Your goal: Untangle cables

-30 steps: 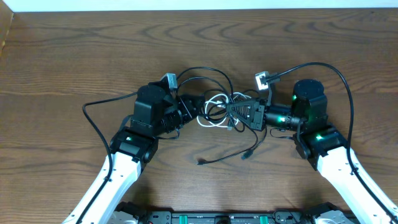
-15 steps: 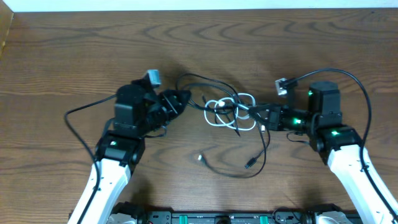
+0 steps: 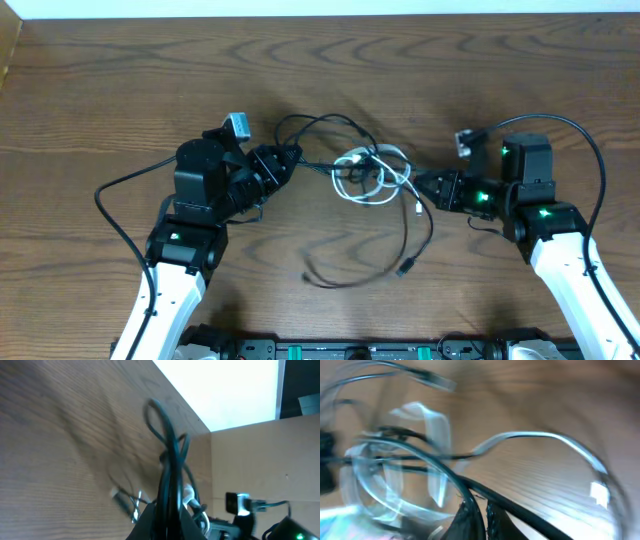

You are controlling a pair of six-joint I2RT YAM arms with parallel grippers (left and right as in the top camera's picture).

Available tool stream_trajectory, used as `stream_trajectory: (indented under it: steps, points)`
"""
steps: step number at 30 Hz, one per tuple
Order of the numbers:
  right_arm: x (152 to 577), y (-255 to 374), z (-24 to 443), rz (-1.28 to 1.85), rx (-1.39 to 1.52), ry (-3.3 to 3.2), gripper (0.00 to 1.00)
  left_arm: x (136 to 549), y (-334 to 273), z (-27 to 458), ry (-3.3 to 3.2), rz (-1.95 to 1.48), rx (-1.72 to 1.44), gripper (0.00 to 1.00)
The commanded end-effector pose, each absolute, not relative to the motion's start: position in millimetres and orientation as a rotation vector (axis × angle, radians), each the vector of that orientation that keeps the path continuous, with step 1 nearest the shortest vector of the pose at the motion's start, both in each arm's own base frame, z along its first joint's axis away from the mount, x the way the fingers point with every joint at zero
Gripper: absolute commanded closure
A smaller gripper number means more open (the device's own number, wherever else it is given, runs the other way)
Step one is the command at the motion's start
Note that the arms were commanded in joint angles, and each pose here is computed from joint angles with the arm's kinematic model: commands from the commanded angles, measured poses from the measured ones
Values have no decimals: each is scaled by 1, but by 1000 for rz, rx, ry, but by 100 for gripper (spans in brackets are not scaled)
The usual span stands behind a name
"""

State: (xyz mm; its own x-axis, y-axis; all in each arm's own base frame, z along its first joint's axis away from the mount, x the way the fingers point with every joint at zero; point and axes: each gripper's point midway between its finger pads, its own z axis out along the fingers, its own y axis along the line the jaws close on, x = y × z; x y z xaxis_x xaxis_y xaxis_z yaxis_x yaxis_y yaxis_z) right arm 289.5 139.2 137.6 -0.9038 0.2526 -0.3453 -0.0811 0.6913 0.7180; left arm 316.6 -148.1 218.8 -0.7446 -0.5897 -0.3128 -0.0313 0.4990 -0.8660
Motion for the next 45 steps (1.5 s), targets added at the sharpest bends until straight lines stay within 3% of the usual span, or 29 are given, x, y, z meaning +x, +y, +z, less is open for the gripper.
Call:
stream_trajectory:
  steps: [1, 9, 19, 25, 28, 30, 32, 35, 41, 45]
  points:
    - [305, 67, 103, 577, 444, 2537, 99, 339, -107, 234, 2029, -1078, -615, 92]
    - [290, 45, 89, 463, 546, 2604, 98, 346, -81, 230, 1981, -1092, -811, 92]
    - [296, 78, 106, 769, 604, 2549, 56, 341, -82, 210, 2038, -1113, -941, 92]
    - [296, 83, 108, 799, 584, 2550, 50, 337, -82, 203, 2069, -1101, -967, 91]
    - [295, 85, 108, 802, 574, 2553, 44, 334, -83, 199, 2090, -1103, -978, 59]
    - [295, 86, 108, 802, 571, 2555, 41, 331, -87, 198, 2109, -1128, -970, 32]
    - [295, 86, 108, 802, 571, 2555, 40, 328, -93, 196, 2134, -1148, -960, 20]
    - [295, 86, 108, 803, 571, 2554, 38, 321, -105, 189, 2186, -1153, -951, 10]
    - [296, 88, 109, 813, 556, 2551, 32, 305, -148, 180, 2310, -1162, -759, 9]
    - [295, 104, 120, 914, 361, 2529, 28, 299, -168, 165, 2383, -1062, -605, 10]
